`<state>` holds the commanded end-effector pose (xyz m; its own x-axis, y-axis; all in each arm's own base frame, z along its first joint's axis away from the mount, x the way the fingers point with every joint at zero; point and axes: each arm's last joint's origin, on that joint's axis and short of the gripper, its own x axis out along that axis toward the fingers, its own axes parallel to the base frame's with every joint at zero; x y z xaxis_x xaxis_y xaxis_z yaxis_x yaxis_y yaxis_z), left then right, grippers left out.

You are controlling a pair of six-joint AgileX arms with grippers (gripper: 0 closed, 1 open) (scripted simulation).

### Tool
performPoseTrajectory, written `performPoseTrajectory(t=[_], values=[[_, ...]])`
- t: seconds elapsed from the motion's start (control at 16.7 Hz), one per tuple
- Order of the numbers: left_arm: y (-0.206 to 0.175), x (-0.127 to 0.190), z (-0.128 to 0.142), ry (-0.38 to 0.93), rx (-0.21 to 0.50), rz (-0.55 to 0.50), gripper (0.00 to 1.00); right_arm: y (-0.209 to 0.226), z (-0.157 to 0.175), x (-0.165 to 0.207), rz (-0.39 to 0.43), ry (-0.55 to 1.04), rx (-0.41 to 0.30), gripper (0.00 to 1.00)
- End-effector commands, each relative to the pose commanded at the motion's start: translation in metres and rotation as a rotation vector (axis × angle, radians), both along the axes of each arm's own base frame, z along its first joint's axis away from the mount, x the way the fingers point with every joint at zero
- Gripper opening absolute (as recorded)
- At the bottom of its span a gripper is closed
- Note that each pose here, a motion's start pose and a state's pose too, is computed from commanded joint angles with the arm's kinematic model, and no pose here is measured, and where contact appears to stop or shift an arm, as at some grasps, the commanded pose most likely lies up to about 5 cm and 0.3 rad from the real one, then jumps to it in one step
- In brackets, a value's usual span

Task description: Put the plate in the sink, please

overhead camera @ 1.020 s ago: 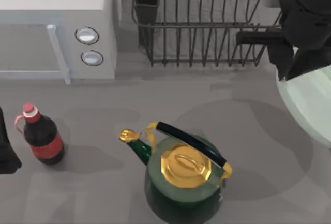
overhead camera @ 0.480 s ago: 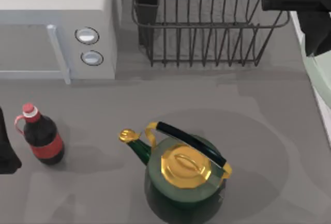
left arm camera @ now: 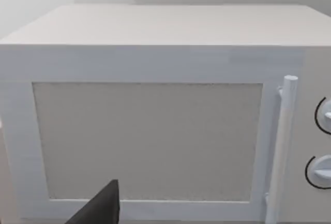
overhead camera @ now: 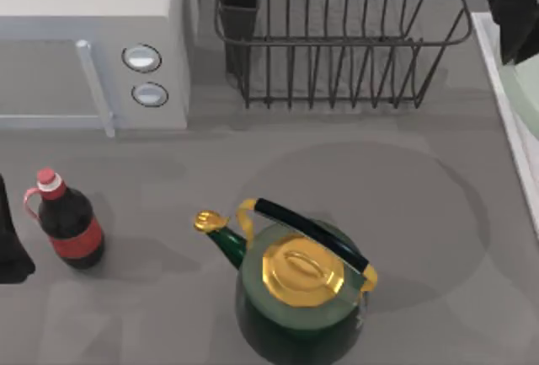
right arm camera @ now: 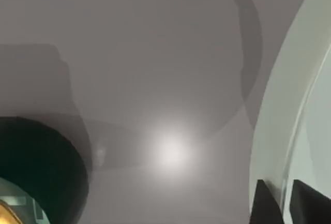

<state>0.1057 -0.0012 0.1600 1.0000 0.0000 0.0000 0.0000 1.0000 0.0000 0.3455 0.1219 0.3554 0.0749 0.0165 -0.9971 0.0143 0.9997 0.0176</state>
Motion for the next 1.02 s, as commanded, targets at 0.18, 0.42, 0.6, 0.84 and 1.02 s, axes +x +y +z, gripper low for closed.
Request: performPoseTrajectory(t=[0.18,0.42,0.6,0.84,1.02], values=[[0.0,0.0,0.0,0.0,0.0,0.0,1.0,-0.028,-0.031,0.058,0.001,0.027,-0.013,0.0],[0.0,0.0,0.0,0.0,0.0,0.0,1.0,-0.09,-0.093,0.123,0.003,0.063,-0.019,0.0],[0.0,0.0,0.0,0.0,0.0,0.0,1.0,-0.135,-0.126,0.144,0.004,0.07,-0.017,0.0],[0.0,0.0,0.0,0.0,0.0,0.0,1.0,-0.155,-0.138,0.149,0.004,0.071,-0.017,0.0],[0.0,0.0,0.0,0.0,0.0,0.0,1.0,-0.155,-0.138,0.149,0.004,0.071,-0.017,0.0]])
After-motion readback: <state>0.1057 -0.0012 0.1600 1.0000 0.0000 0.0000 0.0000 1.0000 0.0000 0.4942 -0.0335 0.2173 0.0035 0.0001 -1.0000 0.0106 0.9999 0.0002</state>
